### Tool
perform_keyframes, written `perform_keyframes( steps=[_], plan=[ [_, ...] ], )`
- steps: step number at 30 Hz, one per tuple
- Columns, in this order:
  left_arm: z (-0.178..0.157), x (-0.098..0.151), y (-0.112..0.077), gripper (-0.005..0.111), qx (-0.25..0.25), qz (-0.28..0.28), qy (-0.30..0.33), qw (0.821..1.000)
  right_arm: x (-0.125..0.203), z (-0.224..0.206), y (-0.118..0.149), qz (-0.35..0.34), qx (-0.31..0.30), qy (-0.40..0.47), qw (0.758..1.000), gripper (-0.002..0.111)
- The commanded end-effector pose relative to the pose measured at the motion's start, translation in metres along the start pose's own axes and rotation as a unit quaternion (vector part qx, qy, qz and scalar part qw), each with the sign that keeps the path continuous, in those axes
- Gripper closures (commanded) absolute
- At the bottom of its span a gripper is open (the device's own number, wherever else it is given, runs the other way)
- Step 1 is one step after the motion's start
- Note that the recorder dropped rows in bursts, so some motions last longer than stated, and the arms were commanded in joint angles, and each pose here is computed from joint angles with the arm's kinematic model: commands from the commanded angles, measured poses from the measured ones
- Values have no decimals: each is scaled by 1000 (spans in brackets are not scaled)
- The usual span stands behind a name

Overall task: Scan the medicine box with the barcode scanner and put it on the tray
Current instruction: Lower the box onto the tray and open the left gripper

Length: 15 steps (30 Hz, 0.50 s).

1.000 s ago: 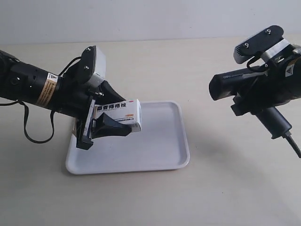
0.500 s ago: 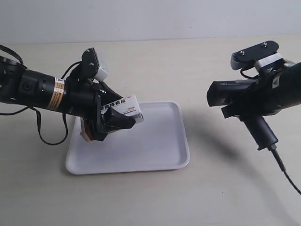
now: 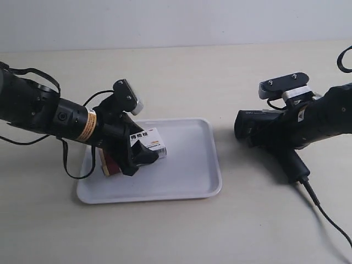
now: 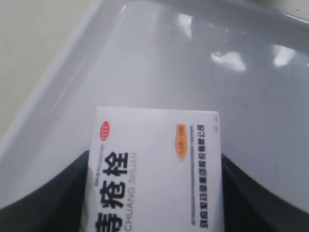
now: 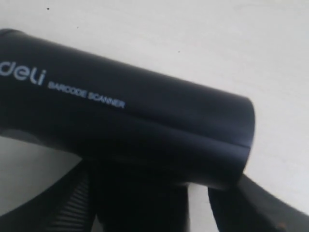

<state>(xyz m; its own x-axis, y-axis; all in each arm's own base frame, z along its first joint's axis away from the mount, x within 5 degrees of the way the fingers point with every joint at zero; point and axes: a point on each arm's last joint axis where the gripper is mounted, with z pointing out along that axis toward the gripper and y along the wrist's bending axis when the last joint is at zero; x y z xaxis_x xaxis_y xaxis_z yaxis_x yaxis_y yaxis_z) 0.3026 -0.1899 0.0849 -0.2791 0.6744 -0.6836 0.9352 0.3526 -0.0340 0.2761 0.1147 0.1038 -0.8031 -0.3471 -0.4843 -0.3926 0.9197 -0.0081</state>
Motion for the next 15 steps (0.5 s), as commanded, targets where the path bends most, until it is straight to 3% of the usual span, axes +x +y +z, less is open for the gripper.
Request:
perform_keyframes(
  steps=[1,2,5,10,12,14,15],
  plan=[
    [3,-1,-3,12,-10,10,15,1000,0,1,0,26,0,4,1000,29],
    [1,-3,-3,2,-11,15,13,1000,-1,-1,0,27,0,0,1000,22],
    [-11,-15,-3,2,-22,29,-2,999,-6,-18,0,26,1,-4,1000,13],
    [-65,-57,-8,2,-58,17,-53,997,-20,-86,-1,27,5,-55,998,19],
    [-98,-77,-15,9,-78,7,-81,994,-22,-123,-2,25,7,-92,995,27],
    [-130,-90,-23,26,-96,-21,-122,988,-21,-165,-3,21,10,-151,988,40],
    [-147,-95,-28,40,-106,-31,-142,984,-19,-186,-3,21,10,-184,983,50]
  ],
)
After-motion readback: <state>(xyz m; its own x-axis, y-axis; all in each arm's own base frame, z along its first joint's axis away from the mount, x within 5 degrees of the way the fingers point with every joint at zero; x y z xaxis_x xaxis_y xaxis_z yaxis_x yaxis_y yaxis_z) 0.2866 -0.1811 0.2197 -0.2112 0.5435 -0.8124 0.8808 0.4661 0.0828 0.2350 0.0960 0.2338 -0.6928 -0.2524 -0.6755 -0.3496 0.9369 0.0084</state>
